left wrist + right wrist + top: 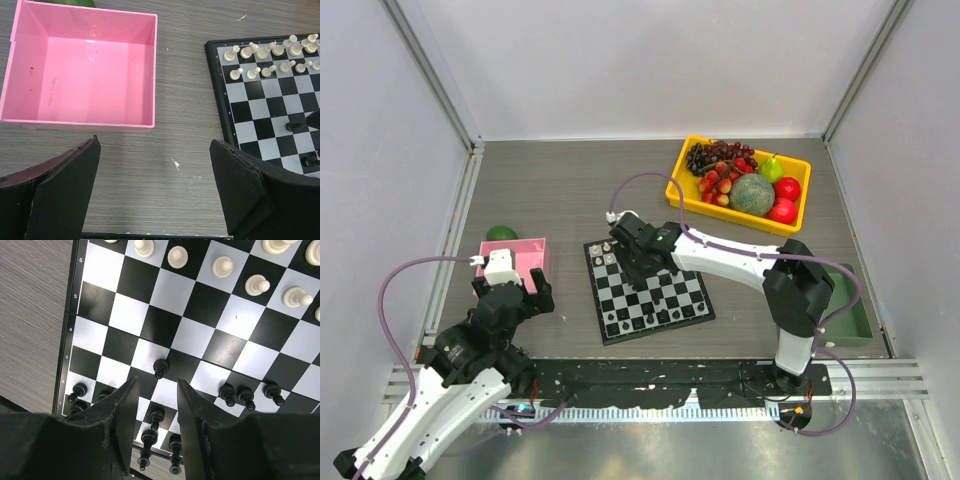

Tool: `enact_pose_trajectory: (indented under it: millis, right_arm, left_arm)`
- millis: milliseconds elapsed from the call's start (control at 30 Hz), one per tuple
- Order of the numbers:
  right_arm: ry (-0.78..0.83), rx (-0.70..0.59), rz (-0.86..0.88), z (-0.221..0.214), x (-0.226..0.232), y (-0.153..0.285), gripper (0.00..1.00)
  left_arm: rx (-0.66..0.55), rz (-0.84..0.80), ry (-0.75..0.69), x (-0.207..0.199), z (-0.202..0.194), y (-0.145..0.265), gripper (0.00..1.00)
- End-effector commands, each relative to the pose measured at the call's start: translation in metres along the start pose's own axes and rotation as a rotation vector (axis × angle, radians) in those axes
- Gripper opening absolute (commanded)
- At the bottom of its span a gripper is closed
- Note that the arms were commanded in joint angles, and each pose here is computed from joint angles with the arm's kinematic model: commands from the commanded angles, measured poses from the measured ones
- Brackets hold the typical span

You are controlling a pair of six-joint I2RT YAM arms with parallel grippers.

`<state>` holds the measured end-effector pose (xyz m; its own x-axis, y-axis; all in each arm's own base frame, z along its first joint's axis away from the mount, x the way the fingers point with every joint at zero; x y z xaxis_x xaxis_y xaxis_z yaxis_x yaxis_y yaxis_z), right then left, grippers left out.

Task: Set up the chess pieces on the board

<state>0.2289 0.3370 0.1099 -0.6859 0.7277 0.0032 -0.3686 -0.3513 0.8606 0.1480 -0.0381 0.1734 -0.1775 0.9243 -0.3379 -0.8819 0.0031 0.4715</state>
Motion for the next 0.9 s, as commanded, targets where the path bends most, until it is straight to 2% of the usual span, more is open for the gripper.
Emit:
enact_pose_trajectory:
  millis: [0,467,667,767,867]
  right_arm:
    - [0.000,-0.037,-0.002,0.010,-0.004,0.002,0.42]
    - [0.003,0.006,0.034,0.003,0.002,-0.017,0.40]
    - [0.008,0.016,0.033,0.003,0.002,-0.025,0.34]
    - [0.009,0.028,0.039,0.000,0.003,-0.027,0.27]
    - [0.006,0.028,0.047,0.000,0.004,-0.026,0.26]
  left_arm:
    - [-0.034,-0.011,0.016,-0.004,0.007,-0.001,0.99]
    - [-0.029,-0.004,0.012,-0.004,0.006,-0.002,0.99]
    - [-0.030,-0.003,0.012,-0.004,0.006,-0.003,0.99]
    - [-0.029,-0.004,0.011,-0.004,0.006,-0.002,0.99]
    - [-0.029,-0.002,0.013,-0.004,0.006,-0.003,0.99]
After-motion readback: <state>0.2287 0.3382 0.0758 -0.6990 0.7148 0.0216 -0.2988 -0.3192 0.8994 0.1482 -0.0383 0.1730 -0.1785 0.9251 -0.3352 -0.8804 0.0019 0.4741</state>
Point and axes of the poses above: each gripper's point midway between its finger pads, its own y axis back along the fingers, its own x axis along the line the jaws close on, z = x × y, the point moved 3 cm from there along y, back along the fingers, and after that the axes turned 13 degrees about y, right-handed, at the moved point
